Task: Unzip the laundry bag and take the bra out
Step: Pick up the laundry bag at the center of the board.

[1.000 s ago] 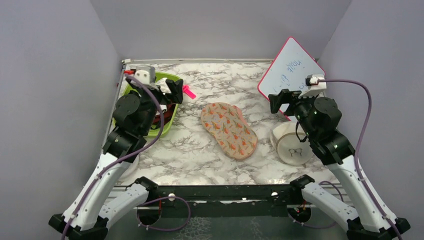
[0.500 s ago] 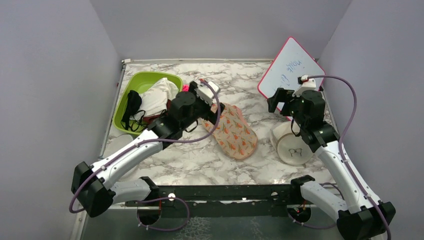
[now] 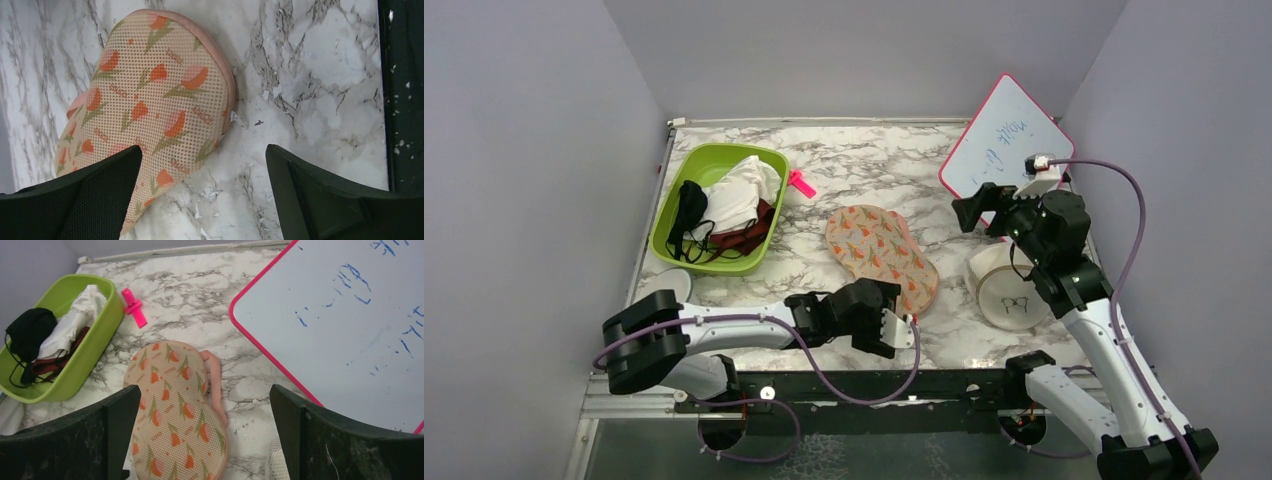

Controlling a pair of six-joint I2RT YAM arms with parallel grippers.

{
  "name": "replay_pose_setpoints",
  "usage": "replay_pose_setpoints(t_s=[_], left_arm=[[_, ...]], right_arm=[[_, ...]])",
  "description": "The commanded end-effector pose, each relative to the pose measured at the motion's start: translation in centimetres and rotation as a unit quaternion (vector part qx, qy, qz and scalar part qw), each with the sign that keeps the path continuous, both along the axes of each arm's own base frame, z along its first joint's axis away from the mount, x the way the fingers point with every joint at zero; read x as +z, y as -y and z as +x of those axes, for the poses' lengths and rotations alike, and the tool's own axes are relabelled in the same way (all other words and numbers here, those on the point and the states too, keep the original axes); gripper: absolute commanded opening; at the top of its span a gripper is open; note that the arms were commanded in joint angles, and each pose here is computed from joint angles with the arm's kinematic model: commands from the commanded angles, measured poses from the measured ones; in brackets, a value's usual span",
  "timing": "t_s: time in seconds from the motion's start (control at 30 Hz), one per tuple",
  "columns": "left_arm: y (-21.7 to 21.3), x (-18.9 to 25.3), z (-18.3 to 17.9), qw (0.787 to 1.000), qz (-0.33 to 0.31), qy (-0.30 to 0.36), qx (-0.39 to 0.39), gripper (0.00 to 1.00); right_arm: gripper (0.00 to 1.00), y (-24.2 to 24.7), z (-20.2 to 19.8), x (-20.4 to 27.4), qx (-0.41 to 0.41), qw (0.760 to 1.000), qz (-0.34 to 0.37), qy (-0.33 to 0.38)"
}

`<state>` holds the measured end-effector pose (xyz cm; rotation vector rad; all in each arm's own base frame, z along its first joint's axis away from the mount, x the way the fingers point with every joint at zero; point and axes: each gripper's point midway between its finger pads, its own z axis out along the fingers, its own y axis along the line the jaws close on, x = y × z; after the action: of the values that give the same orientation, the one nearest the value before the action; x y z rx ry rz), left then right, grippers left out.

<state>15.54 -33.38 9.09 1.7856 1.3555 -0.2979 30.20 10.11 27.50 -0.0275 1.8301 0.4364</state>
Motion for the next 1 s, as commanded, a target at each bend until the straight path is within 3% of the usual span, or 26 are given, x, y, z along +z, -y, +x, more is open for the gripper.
replay_pose_setpoints(t_s=[0.0, 0.23, 0.33, 0.47, 0.97], left_arm=[[1.1, -0.4, 0.7, 0.994, 0.03, 0.083, -0.068, 0.83], [1.3, -2.3, 1.1, 0.989, 0.051, 0.111, -0.088, 0.72], [1.4, -3.0, 1.9, 0.986, 0.059, 0.133, -0.084, 0.53], [1.5, -3.1, 2.2, 0.984, 0.055, 0.148, -0.077, 0.49], [2.6, -3.4, 2.8, 0.992, 0.034, 0.112, -0.056, 0.03]], right_arm=[[1.0, -1.0, -0.7, 1.9, 0.031, 0.999, 0.026, 0.032], [1.0, -1.4, -0.8, 3.0, 0.043, 0.998, 0.034, 0.04], [1.0, -1.9, -0.8, 3.6, 0.054, 0.997, 0.04, 0.044], [1.0, -2.5, -0.8, 4.0, 0.069, 0.995, 0.047, 0.049], [1.0, -3.1, -0.1, 1.4, 0.081, 0.996, 0.047, 0.015]])
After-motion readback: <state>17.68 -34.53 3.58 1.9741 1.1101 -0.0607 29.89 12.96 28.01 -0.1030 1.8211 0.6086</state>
